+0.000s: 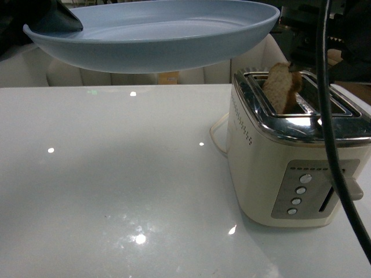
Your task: Left arm holds plate, right arm toasts bread
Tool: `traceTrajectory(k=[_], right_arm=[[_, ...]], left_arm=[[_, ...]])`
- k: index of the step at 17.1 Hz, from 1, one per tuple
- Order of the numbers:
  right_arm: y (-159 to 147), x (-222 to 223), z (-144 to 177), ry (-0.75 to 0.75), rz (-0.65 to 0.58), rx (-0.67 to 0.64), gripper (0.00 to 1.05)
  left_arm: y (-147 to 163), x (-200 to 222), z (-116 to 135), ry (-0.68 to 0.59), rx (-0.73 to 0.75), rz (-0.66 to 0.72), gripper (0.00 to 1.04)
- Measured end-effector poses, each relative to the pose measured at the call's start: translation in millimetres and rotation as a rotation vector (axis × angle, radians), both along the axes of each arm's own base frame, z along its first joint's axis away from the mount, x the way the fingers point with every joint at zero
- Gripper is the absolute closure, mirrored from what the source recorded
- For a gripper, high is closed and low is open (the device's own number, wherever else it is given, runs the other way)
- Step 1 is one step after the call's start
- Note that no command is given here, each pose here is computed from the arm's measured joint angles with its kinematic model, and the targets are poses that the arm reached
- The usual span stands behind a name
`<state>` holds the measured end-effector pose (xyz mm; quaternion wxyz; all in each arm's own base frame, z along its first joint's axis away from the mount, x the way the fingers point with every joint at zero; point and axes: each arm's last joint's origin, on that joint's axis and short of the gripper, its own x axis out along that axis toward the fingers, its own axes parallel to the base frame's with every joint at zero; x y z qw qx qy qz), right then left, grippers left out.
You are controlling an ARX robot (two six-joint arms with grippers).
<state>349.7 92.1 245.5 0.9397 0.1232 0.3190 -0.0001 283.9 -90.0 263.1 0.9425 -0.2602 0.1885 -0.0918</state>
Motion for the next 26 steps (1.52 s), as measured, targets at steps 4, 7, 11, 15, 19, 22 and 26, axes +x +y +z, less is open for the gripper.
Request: traceTrajectory(k=[4, 7, 11, 15, 19, 22, 26], right_arm=[[-2.4, -1.6, 7.7, -0.055, -0.005, 0.057, 0.13], [-4.8, -10.3, 17.5, -0.107, 0.0, 0.076, 0.05], [-9.1, -16.5, 24.8, -0.141, -0.005, 0.083, 0.07], [-28.9, -46.0, 37.1, -0.248, -0.035, 0.093, 0.06], [-62.9, -106.4, 29.3, -0.419, -0.122, 0.025, 0.06], [-80.6, -116.9, 22.9, -0.43, -0.172, -0.009, 0.06], [-93.3, -163.0, -13.6, -0.618, -0.02, -0.214, 0.54]], left_arm=[[0.0, 0.0, 0.0, 0.0, 0.0, 0.0, 1.02], [0.0, 0.0, 0.0, 0.0, 0.0, 0.0, 1.02], [0.0, 0.0, 0.0, 0.0, 0.0, 0.0, 1.02], [0.0, 0.0, 0.0, 0.0, 0.0, 0.0, 1.02], [0.0, 0.0, 0.0, 0.0, 0.0, 0.0, 1.02], [0.0, 0.0, 0.0, 0.0, 0.0, 0.0, 1.02], [-0.1, 0.0, 0.1, -0.001, 0.0, 0.001, 1.02]])
